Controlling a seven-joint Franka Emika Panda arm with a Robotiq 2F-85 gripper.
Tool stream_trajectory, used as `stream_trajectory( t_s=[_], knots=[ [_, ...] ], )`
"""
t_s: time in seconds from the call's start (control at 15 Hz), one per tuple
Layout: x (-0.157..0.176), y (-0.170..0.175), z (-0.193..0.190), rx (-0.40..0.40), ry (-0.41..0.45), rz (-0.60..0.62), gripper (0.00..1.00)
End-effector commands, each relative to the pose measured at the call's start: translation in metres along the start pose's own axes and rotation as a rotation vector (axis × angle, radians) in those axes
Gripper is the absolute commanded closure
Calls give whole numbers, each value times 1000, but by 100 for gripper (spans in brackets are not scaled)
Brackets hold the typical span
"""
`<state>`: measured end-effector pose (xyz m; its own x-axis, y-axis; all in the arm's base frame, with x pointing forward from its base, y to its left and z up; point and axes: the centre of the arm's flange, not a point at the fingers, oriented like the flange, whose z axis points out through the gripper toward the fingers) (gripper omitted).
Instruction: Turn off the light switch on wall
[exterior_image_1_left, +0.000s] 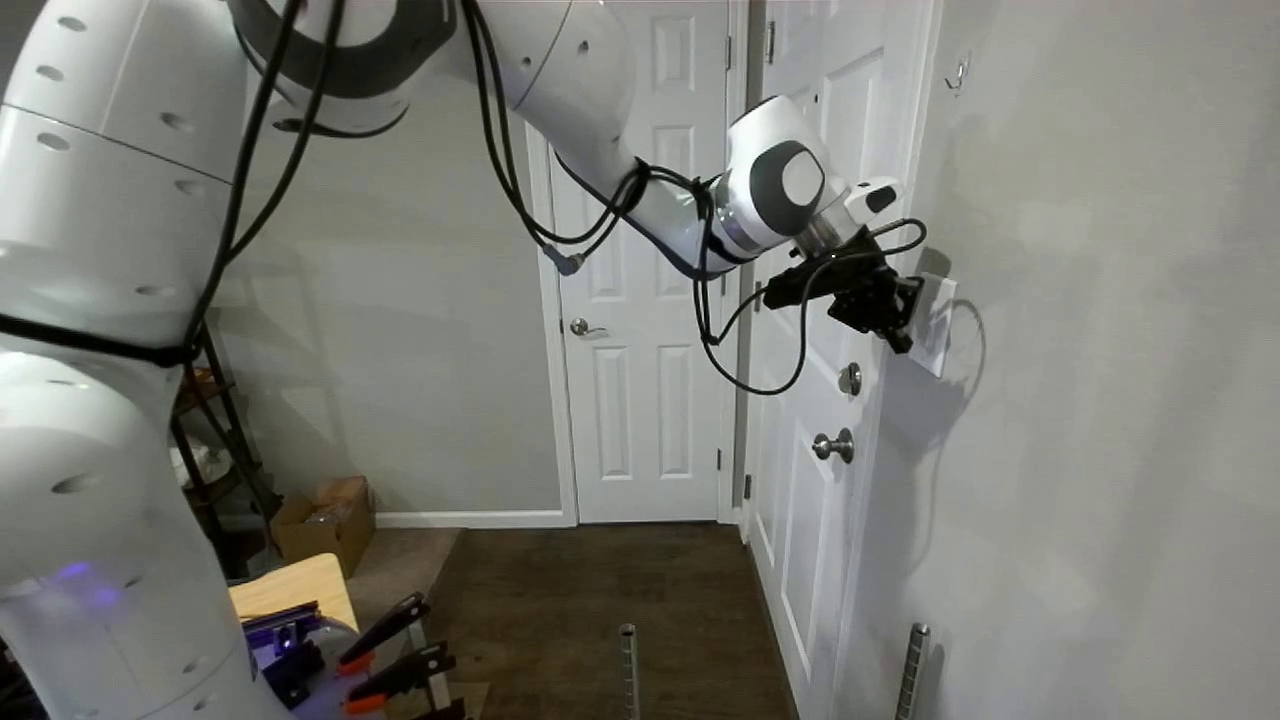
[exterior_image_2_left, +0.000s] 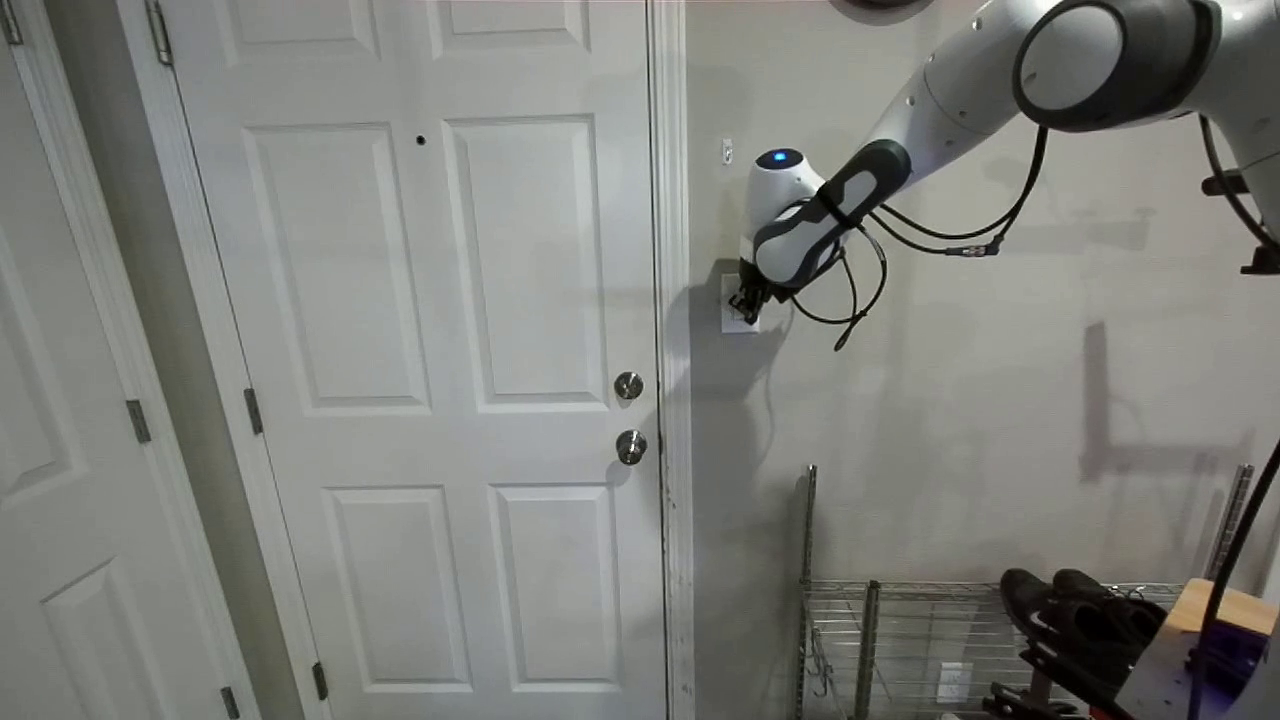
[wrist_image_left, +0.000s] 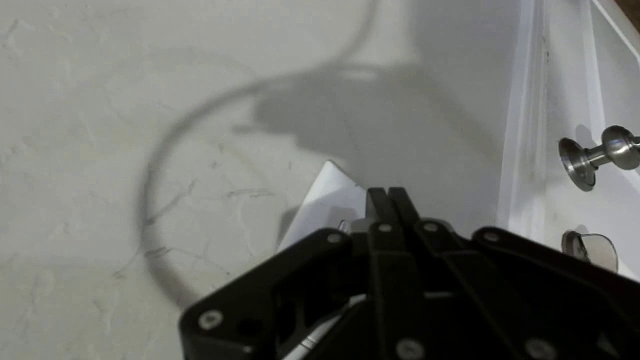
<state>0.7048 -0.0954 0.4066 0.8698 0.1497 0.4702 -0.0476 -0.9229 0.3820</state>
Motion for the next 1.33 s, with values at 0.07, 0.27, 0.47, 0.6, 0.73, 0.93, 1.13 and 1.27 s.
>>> stream_trajectory(
  t_s=[0.07,0.27,0.47,0.6,0.73,0.93,1.13,1.27],
  knots=[
    [6,-5,4,-76,40,21,95],
    [8,-6,8,-92,48,30,94],
    [11,-10,12,-91,62,23,94],
    [14,-13,15,-96,80,18,95],
    [16,-15,19,-134,85,16,95],
    [14,-18,23,-200,70,21,95],
    [14,-22,24,-214,71,43,95],
    [14,-21,24,-190,74,73,98]
  ],
)
